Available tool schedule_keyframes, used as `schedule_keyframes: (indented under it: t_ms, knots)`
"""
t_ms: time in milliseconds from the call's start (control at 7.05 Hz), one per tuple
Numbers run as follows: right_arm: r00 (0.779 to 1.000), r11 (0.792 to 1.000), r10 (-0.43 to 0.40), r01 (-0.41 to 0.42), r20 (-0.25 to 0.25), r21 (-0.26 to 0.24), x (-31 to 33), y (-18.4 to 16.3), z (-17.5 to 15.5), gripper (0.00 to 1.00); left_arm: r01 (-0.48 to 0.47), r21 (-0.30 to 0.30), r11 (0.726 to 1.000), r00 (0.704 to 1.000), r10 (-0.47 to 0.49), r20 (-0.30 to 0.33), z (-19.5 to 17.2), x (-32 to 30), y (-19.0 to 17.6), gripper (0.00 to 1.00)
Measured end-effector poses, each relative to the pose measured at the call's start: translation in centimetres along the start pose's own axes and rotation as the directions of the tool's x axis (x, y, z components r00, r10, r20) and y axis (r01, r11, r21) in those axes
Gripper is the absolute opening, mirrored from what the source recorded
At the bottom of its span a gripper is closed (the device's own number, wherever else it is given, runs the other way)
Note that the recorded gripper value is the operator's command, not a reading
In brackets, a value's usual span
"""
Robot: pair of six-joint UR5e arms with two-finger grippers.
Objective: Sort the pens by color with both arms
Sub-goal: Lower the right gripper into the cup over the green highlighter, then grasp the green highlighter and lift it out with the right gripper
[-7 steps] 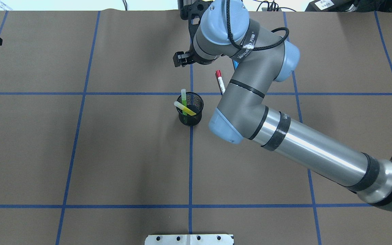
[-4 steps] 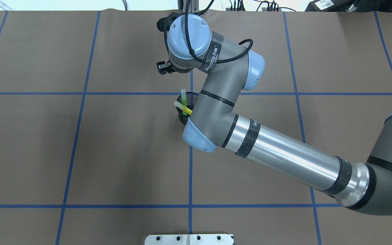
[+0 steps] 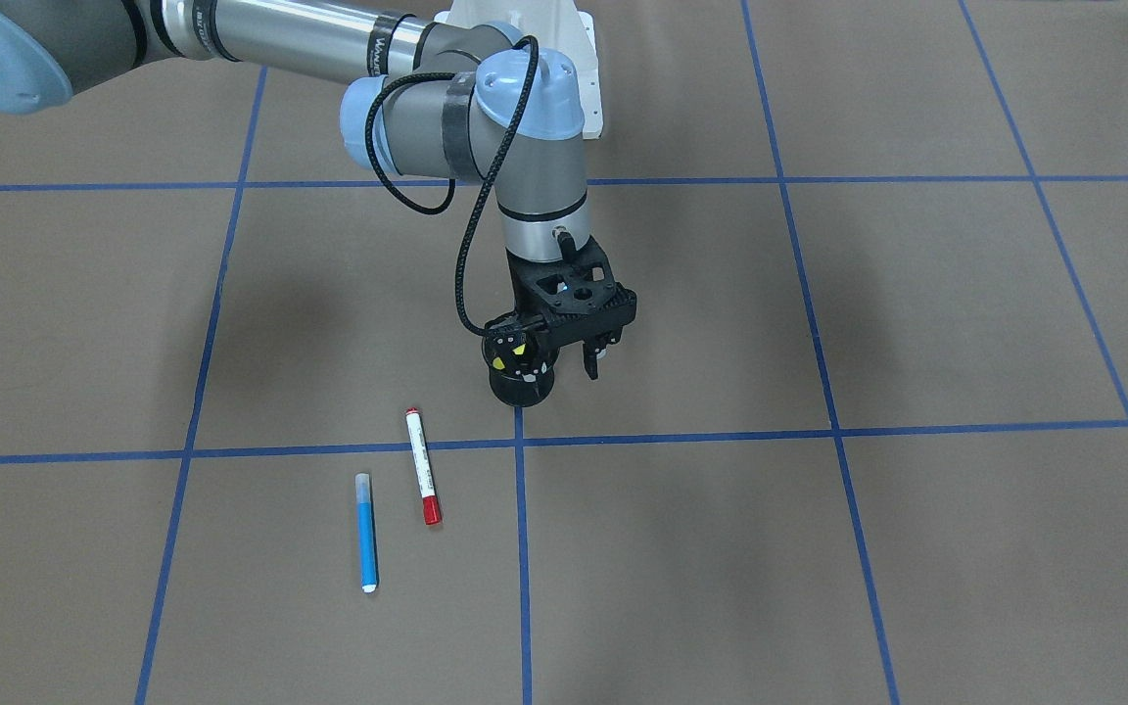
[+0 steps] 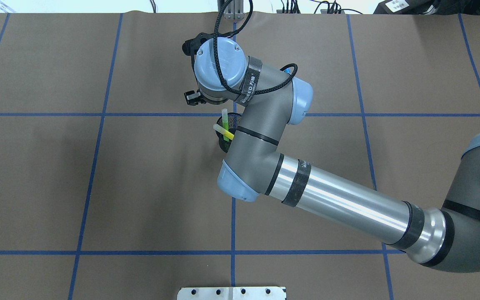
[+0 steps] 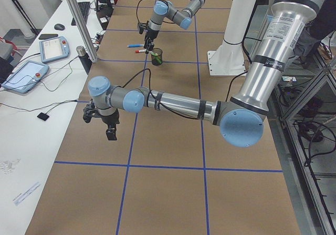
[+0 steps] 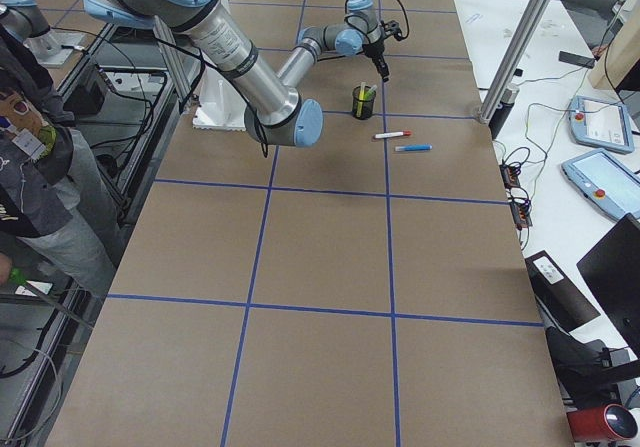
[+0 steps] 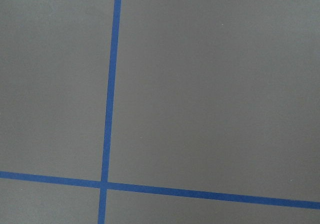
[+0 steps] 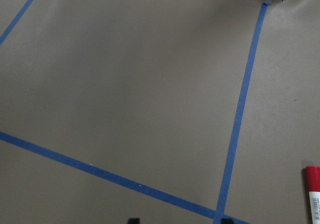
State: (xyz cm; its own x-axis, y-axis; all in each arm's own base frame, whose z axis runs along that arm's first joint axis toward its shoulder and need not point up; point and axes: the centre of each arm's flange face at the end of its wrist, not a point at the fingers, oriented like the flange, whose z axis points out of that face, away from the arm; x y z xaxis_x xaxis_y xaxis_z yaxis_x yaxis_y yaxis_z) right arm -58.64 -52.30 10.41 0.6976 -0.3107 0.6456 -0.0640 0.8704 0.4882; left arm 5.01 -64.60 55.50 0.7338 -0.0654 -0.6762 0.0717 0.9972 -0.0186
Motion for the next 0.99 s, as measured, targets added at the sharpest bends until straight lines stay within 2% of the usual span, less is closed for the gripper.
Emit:
schedule_keyframes:
  t_ms: [142, 425, 993]
  knots:
    - [1.0, 1.0, 0.001, -0.001, -0.006, -0.006, 0.46, 0.39, 0.45, 0.61, -0.002, -0.001, 1.0, 1.0, 0.002, -0.008, -0.04, 0.08, 0.02, 1.0]
    - [1.0, 1.0, 0.006, -0.006, -0.011, -0.013, 0.92, 0.83, 0.87, 0.46, -0.006, -0.001, 1.0, 1.0, 0.006, -0.022, -0.21, 0.3, 0.07, 1.0]
    - [0.999, 0.999, 0.043, -0.043, -0.016, -0.025, 1.37, 1.35, 1.35, 0.38, -0.009, 0.0, 1.0, 1.0, 0.009, -0.025, -0.31, 0.41, 0.07, 1.0]
